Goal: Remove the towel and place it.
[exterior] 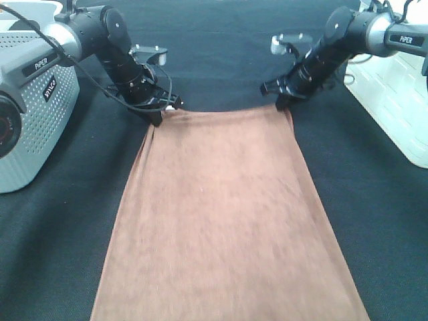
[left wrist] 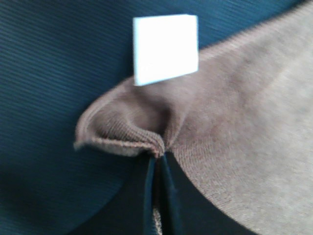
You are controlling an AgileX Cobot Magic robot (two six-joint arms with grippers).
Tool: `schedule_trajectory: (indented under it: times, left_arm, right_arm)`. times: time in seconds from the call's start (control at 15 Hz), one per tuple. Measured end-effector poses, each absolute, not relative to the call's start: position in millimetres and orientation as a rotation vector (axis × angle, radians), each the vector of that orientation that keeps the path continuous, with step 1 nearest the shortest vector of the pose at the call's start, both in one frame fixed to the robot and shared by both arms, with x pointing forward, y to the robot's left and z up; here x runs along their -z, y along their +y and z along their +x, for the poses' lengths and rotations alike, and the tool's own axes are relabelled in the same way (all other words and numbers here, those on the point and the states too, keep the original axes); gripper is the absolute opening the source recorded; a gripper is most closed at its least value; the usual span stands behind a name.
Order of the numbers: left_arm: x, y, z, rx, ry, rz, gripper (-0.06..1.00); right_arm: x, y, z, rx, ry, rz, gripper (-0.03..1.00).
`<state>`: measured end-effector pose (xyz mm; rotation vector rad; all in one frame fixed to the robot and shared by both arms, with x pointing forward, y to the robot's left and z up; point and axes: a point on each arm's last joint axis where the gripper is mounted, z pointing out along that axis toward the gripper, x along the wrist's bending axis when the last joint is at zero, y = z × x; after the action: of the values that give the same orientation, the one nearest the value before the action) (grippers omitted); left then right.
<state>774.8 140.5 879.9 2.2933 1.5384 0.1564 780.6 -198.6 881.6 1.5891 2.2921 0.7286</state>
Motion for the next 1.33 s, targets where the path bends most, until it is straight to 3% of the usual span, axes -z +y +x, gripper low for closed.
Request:
schedule_trajectory:
  times: [0.2,0.67,1.33]
  left_arm:
    - [-896.5,141.8,789.4,-0.327,1.475,2.193,0.01]
    - [-917.1,140.5,811.2,-0.596,1.346,1.980,0.01]
    - [-883.4,140.1,819.8,-0.661,1.322,1.933,0.01]
  right_arm:
    - [-911.2,-197.8,796.1,-0.830,2.173,1.492,0.01]
    - [-926.7,-200.7,812.0,-0.936,1.962,1.372,0.01]
    - [-891.6,-201.4,820.6,-0.977,1.880,1.378,0.01]
